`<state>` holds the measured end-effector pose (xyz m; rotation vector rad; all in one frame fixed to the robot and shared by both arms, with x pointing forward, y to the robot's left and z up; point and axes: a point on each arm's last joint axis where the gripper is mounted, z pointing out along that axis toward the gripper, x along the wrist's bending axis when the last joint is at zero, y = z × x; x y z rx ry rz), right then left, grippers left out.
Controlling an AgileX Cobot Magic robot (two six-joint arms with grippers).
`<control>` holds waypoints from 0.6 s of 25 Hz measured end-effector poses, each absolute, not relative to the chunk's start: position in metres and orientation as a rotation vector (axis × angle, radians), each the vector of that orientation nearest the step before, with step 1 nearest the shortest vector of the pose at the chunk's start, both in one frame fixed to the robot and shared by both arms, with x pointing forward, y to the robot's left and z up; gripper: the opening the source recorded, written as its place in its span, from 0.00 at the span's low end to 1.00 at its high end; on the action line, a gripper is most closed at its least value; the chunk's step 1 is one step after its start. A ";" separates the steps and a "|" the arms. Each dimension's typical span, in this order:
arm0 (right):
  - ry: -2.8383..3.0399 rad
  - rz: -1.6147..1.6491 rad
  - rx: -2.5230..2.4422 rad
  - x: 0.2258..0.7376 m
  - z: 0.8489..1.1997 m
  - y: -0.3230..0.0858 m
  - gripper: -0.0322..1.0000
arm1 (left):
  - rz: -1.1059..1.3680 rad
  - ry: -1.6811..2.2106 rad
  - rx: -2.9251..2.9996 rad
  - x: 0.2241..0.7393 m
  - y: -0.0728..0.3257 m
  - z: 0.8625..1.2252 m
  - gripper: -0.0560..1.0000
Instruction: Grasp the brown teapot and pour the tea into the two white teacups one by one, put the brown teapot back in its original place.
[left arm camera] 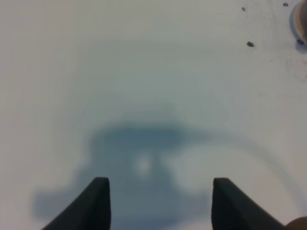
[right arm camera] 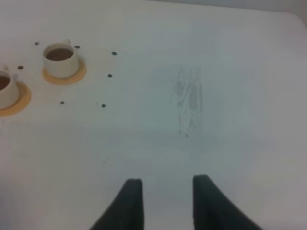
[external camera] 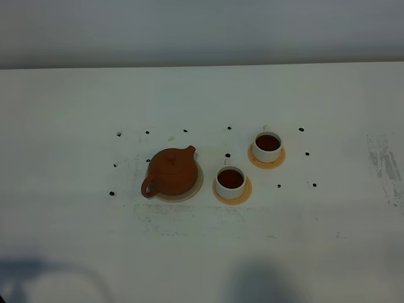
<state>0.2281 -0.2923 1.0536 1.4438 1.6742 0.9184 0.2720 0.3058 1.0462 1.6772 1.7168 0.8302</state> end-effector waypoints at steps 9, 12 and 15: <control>1.674 0.918 1.444 0.228 1.054 -0.292 0.28 | 0.850 1.724 1.586 0.255 0.307 1.039 0.50; 1.674 0.918 1.444 0.228 1.054 -0.292 0.28 | 0.882 1.702 1.549 0.249 0.307 1.040 0.50; 1.674 0.919 1.444 0.228 1.054 -0.292 0.28 | 0.919 1.658 1.506 0.240 0.307 1.040 0.50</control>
